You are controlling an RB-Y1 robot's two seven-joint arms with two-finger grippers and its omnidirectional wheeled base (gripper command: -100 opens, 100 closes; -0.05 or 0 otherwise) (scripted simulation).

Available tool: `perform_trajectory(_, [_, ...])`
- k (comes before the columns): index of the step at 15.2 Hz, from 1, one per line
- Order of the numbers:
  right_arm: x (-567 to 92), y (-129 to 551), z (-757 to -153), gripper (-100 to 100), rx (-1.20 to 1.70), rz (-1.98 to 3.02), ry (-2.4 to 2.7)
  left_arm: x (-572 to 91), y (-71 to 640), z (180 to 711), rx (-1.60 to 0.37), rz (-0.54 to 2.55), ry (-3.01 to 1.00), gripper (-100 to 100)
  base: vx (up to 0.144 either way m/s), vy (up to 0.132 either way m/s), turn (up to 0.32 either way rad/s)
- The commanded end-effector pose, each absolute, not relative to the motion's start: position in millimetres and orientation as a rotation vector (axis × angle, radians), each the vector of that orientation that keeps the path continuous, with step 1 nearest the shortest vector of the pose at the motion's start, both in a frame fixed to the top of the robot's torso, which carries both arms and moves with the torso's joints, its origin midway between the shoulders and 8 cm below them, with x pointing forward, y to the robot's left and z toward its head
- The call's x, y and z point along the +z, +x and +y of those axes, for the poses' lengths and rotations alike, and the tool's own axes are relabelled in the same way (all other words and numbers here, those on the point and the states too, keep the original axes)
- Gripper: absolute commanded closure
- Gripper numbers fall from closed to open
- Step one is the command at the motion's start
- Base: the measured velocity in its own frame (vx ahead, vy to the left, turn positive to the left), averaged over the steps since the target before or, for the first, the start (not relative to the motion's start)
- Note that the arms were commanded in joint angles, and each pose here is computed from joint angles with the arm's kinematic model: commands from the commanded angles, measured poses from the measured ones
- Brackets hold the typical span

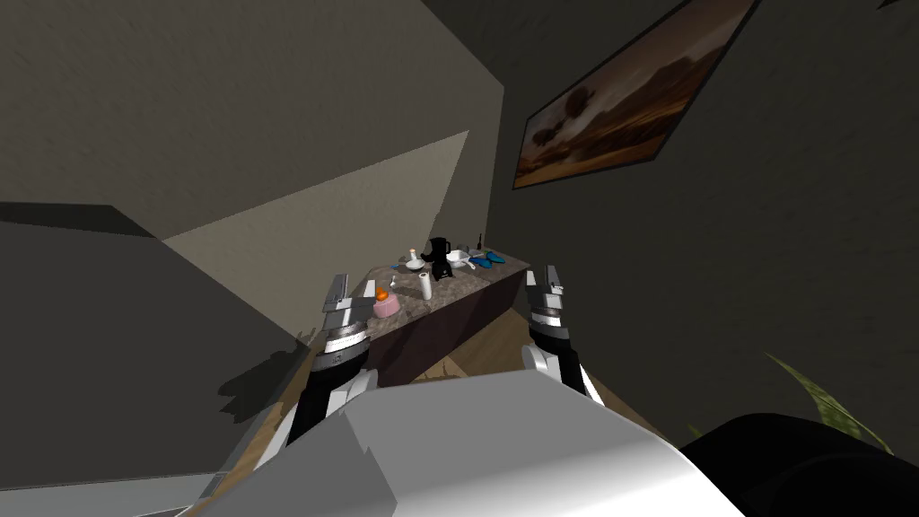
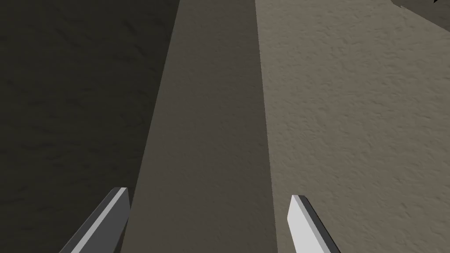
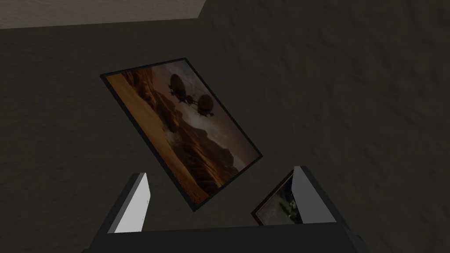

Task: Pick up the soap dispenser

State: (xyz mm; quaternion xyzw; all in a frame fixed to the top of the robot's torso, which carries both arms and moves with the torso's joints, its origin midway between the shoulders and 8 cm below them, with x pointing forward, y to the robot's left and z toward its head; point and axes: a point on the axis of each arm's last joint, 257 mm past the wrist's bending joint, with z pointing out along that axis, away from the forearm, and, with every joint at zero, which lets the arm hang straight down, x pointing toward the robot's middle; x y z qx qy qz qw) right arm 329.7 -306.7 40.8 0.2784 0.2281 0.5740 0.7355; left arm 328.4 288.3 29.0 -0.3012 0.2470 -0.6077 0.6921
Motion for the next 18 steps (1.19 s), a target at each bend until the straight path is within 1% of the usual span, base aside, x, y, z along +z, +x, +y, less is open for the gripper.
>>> perform_trajectory(1, [40.8,329.7,-306.7,0,1.261,0.501,0.612,25.9,332.6,286.2,-1.364,0.597,-0.664,-100,0.002,0.000,-0.024])
perform_trajectory(10, [40.8,329.7,-306.7,0,1.261,0.501,0.612,7.7,353.3,290.4,-1.375,0.740,-0.700,-100,0.007,0.004,-0.036])
perform_trajectory(18, [40.8,329.7,-306.7,0,1.261,0.501,0.612,-16.8,379.4,309.3,-1.378,0.872,-0.813,-100,0.010,0.006,-0.059])
